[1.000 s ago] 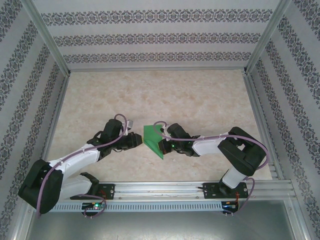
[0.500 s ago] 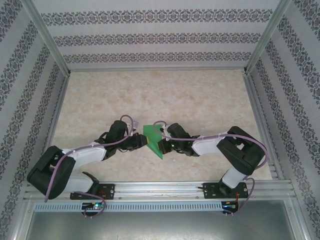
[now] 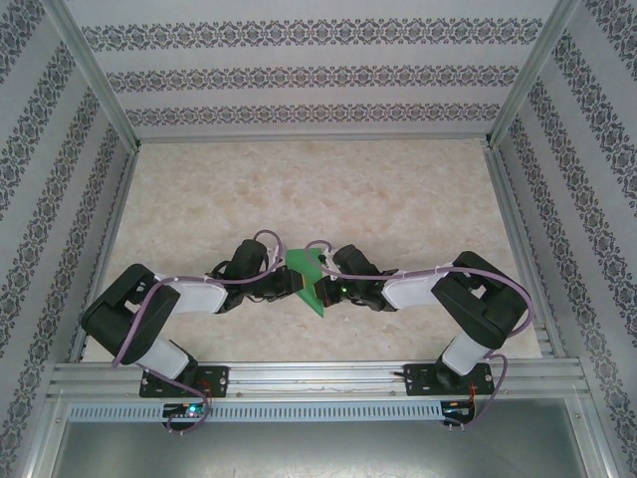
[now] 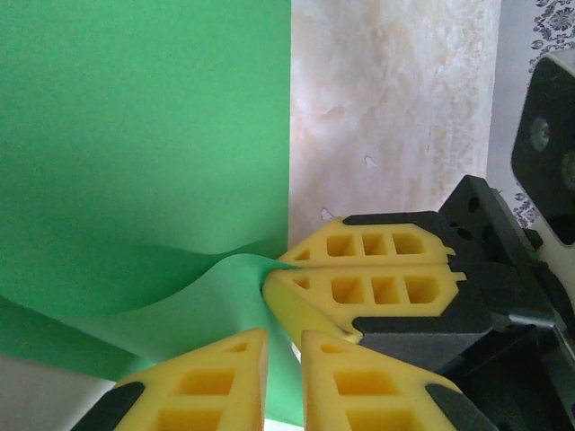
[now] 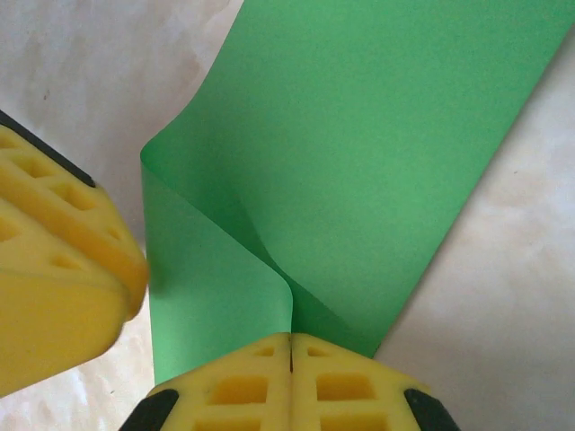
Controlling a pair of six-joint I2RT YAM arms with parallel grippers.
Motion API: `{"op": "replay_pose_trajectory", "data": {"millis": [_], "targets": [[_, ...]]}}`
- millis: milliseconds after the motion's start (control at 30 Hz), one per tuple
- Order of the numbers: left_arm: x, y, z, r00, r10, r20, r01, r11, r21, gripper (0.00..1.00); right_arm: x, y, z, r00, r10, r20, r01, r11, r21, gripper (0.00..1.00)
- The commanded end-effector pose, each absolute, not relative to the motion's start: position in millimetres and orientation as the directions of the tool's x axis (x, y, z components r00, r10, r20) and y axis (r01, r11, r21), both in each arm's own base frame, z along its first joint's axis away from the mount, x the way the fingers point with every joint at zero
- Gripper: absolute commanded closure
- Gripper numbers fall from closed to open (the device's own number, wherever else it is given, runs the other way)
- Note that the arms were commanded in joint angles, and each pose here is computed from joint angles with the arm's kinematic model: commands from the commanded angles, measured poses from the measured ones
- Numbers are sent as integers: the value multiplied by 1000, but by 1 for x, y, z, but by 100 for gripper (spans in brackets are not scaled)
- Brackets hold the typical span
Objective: Fold a paper plane with a square sheet of paper (fold left side to right side)
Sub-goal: Fold the triangle at the center of the table.
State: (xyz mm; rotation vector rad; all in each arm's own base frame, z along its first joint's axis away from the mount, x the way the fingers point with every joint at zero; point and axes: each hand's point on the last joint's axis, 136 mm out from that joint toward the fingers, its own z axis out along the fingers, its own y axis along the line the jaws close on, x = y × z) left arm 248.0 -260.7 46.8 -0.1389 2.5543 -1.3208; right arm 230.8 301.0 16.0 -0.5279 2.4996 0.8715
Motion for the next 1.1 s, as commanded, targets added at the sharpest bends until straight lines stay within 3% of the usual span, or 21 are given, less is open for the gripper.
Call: {"op": "replay_pose_trajectory", "data": {"millis": [0,1067], "targets": [[254,-269,55,-953,-206,-220,68,563,-824,83,215,281,-14,-870,-254,-423,-445,775,449,100],[241,-250,-2,-970,-199,-143,-32,683,-730,87,219,282,-7,-871,-238,-431,-439,770,463,99]]}}
